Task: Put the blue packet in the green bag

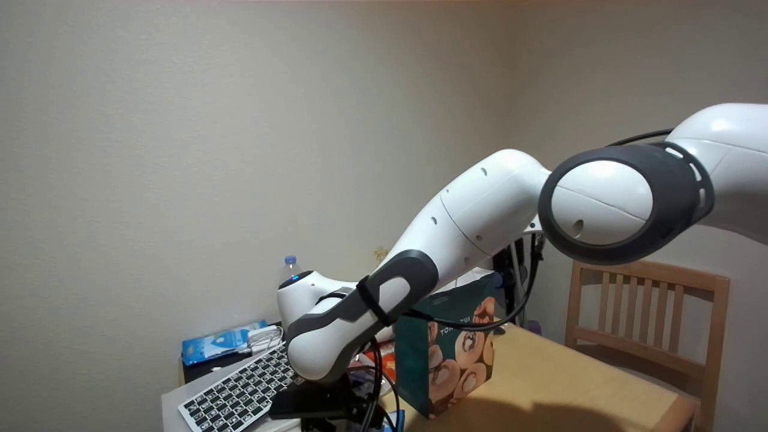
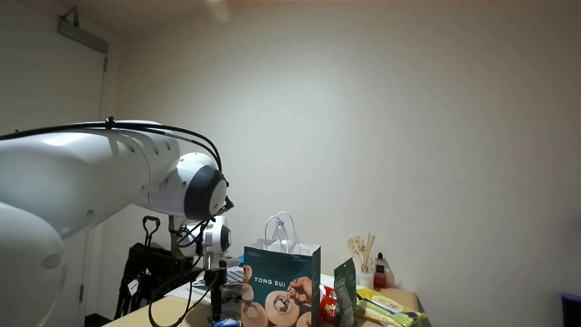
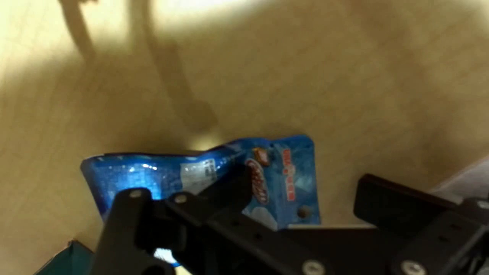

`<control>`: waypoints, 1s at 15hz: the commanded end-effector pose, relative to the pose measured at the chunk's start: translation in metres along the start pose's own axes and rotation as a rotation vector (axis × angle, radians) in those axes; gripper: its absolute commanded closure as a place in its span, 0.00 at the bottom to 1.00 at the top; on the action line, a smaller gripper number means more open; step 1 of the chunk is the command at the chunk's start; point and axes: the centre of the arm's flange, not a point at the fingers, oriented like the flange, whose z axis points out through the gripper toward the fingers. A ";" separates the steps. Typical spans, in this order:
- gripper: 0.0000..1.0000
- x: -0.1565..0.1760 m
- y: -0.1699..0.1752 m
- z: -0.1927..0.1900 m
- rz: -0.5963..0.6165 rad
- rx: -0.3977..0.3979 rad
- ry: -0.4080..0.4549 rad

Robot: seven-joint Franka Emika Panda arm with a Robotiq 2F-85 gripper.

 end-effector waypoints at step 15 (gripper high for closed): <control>1.00 -0.048 0.033 -0.081 0.151 0.023 0.092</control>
